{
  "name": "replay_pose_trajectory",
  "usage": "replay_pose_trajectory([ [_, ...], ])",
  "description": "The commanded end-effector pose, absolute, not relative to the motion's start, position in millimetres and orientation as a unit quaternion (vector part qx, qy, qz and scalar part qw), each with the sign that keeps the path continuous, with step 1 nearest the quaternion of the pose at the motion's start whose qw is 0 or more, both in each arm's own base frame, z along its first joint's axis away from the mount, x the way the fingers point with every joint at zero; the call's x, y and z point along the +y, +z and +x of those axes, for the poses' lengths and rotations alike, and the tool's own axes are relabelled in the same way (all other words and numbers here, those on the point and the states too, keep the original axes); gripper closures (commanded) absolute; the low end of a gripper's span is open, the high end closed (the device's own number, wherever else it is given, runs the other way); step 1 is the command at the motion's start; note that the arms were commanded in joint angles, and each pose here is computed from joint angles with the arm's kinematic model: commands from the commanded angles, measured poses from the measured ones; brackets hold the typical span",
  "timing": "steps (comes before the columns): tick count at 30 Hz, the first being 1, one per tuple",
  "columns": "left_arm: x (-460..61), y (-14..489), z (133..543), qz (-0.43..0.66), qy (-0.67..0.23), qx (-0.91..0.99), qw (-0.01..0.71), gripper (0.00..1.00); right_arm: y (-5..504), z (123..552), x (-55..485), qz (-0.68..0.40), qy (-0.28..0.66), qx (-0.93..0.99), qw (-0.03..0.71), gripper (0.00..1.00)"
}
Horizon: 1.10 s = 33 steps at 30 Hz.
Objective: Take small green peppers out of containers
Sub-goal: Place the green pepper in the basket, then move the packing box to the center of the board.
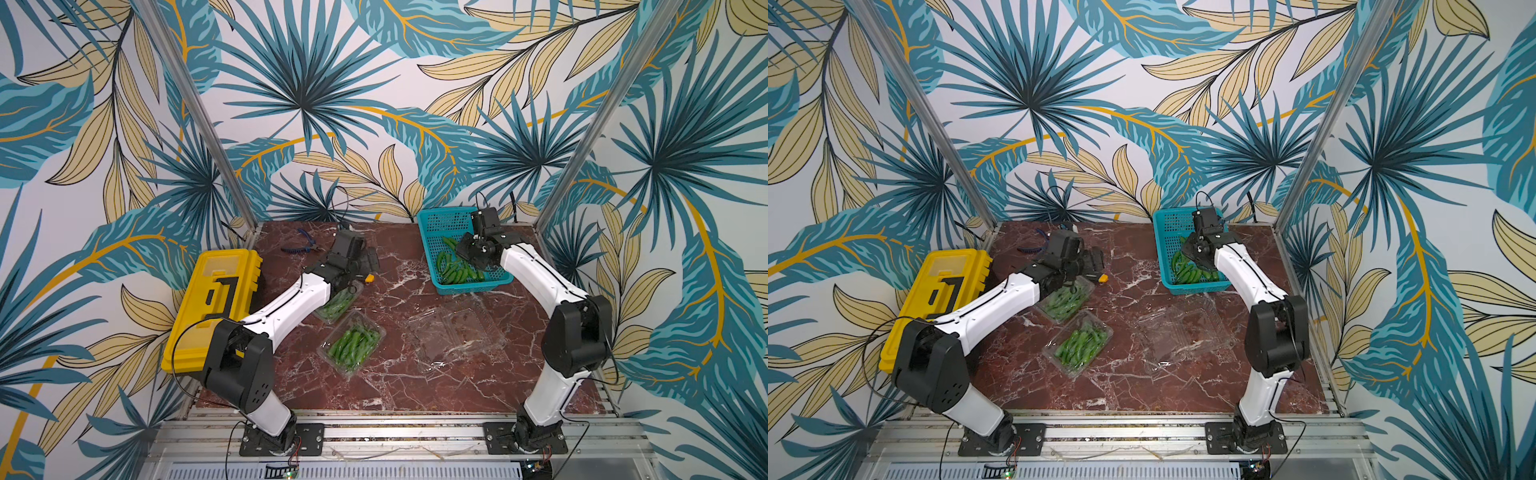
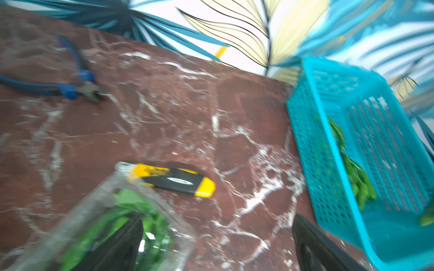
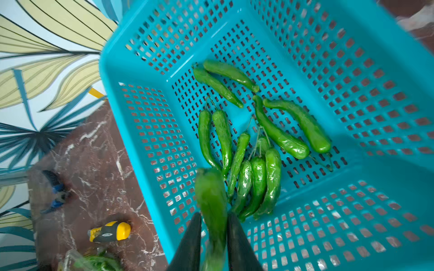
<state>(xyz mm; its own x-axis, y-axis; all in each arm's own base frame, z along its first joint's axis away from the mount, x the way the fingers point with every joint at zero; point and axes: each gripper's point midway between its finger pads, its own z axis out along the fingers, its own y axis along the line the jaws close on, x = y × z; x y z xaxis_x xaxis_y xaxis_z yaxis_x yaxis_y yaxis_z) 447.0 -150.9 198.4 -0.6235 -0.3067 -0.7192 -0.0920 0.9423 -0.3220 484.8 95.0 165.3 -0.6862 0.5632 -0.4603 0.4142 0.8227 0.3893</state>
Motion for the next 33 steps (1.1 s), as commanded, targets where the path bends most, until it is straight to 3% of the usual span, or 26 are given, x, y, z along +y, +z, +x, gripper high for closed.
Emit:
replay_pose_trajectory([
  [1,-111,190,453,-0.159,-0.128,0.901,0.382,0.01,151,471,101,0.260,0.133,0.922,0.253,0.74],
  [12,-56,149,467,-0.177,-0.106,0.924,0.322,0.00,152,447,101,0.230,0.141,0.928,0.256,0.71],
  [19,-79,122,451,-0.141,-0.150,0.945,0.253,0.01,154,422,149,0.138,0.208,0.942,0.224,0.71],
  [26,-86,114,423,-0.131,-0.147,0.952,0.233,0.00,150,384,198,0.030,0.231,0.954,0.191,0.71],
  [33,-149,120,408,-0.083,-0.183,0.956,0.216,0.01,140,359,244,-0.036,0.268,0.950,0.154,0.72],
])
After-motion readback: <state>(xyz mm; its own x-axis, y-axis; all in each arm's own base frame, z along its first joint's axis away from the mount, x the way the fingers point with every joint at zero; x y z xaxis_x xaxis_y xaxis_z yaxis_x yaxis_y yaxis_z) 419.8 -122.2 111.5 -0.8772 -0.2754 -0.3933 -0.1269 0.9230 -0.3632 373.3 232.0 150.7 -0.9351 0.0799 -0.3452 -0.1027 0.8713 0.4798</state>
